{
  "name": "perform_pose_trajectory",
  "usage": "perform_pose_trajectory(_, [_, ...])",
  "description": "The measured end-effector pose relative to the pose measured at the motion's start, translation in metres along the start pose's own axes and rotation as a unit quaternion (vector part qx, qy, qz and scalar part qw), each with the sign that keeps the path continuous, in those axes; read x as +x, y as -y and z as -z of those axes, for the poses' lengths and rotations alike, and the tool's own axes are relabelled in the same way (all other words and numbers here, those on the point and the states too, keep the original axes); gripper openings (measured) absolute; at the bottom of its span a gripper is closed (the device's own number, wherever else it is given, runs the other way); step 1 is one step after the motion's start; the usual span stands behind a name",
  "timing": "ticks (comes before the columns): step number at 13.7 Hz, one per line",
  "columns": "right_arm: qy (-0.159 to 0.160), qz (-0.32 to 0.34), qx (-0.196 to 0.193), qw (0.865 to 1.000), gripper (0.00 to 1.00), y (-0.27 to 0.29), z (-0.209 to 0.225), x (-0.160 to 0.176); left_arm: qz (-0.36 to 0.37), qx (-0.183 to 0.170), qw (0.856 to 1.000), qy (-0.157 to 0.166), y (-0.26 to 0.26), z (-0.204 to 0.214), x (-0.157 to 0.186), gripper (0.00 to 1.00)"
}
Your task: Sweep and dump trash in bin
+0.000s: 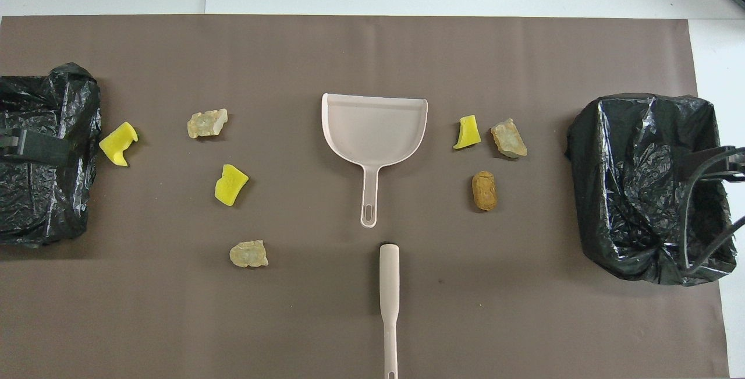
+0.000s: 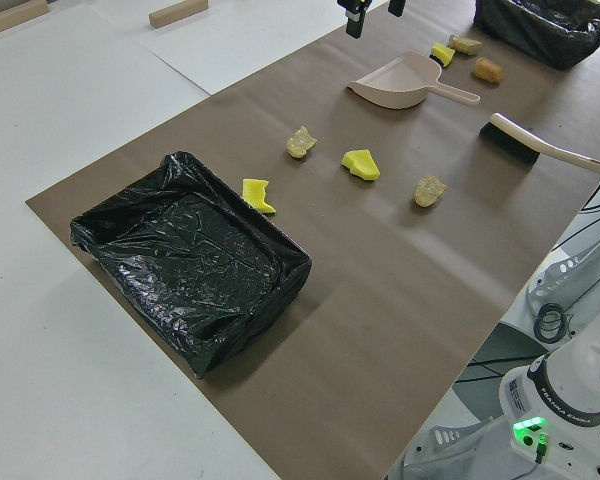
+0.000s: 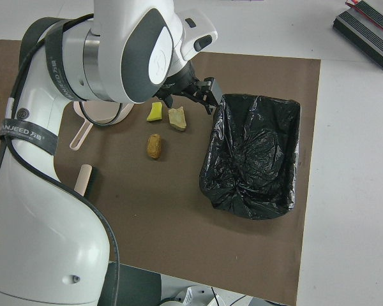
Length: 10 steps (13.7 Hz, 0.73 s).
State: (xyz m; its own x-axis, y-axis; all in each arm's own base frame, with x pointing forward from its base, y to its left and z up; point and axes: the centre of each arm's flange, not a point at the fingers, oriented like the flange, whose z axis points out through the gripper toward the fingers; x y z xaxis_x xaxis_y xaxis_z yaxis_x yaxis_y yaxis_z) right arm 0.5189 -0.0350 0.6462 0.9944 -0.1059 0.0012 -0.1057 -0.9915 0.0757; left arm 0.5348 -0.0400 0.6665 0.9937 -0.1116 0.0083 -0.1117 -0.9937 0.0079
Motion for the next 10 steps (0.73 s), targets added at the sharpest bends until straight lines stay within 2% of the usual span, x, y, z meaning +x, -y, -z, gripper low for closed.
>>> perform_pose_trajectory(10, [0.000, 0.000, 0.000, 1.000, 1.00, 0.0000, 0.0000, 0.0000, -0.001, 0.000, 1.000, 0.000, -0.0013, 0.0009, -0.0016, 1.00])
